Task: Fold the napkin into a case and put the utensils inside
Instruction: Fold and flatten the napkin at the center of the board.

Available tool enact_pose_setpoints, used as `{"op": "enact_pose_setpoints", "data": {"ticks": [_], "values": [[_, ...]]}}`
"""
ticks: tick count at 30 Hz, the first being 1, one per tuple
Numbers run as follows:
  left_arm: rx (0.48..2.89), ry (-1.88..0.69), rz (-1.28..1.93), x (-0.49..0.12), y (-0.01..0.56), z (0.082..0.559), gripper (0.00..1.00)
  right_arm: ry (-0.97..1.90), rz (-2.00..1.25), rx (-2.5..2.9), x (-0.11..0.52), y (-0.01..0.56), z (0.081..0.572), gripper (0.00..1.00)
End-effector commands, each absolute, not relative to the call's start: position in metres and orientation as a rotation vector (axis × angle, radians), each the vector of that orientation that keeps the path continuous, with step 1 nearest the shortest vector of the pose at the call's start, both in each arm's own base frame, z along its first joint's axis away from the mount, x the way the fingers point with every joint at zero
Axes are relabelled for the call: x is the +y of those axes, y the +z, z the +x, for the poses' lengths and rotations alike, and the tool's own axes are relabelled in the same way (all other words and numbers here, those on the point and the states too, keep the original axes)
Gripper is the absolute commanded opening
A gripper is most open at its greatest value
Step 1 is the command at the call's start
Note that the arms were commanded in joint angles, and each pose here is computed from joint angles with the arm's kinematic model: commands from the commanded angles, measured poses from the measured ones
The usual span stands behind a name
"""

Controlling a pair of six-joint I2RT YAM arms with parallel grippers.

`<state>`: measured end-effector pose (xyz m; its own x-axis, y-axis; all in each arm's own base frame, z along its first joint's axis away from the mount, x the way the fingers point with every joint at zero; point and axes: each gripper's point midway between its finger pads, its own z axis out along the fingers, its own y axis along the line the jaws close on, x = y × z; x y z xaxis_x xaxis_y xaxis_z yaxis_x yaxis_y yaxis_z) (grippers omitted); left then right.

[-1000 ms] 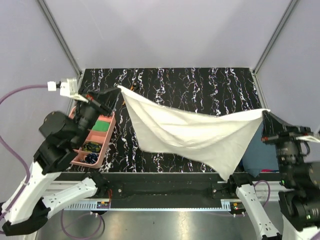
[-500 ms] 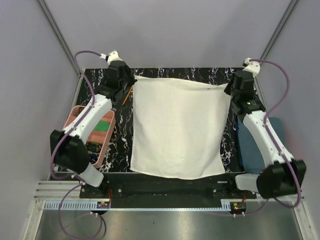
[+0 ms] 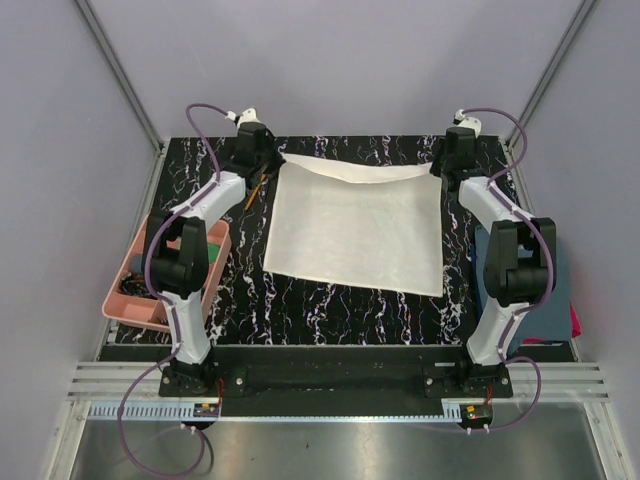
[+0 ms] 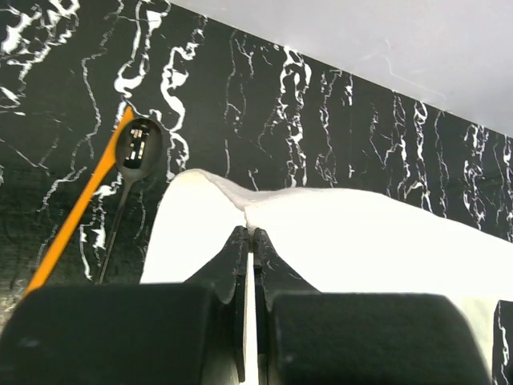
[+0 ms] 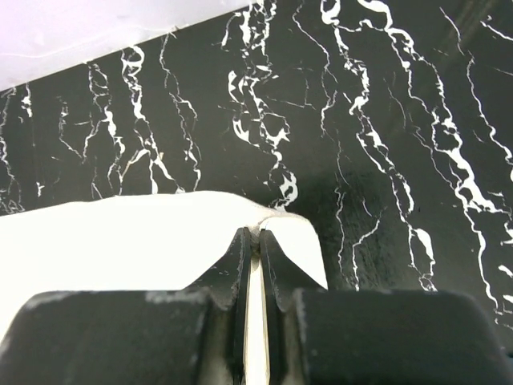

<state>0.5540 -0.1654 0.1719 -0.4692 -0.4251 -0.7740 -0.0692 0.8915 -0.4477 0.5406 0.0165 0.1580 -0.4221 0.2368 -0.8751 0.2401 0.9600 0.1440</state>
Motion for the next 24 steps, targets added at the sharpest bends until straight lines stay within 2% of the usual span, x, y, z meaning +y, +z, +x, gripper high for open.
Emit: {"op": "enact_pose_setpoints", "data": {"ticks": [1, 6, 12, 20, 24], "values": [[1.932, -0.453, -0.342, -0.16, 0.214, 0.566, 0.0, 0.051, 0.317, 1.962, 0.021, 0.192, 0.551, 0.0], [2.04, -0.419, -0.407, -0.152, 0.191, 0.544, 0.0, 0.118, 0.378, 2.046, 0.028, 0.185, 0.514, 0.0], [2.243, -0.337, -0.542, -0.137, 0.145, 0.477, 0.0, 0.274, 0.535, 2.166, 0.043, 0.167, 0.434, 0.0], [2.35, -0.232, -0.458, -0.149, 0.12, 0.413, 0.0, 0.397, 0.586, 2.299, 0.059, 0.117, 0.35, 0.0], [2.384, -0.151, -0.467, -0.138, 0.101, 0.39, 0.0, 0.39, 0.61, 2.342, 0.058, 0.096, 0.327, 0.0]]}}
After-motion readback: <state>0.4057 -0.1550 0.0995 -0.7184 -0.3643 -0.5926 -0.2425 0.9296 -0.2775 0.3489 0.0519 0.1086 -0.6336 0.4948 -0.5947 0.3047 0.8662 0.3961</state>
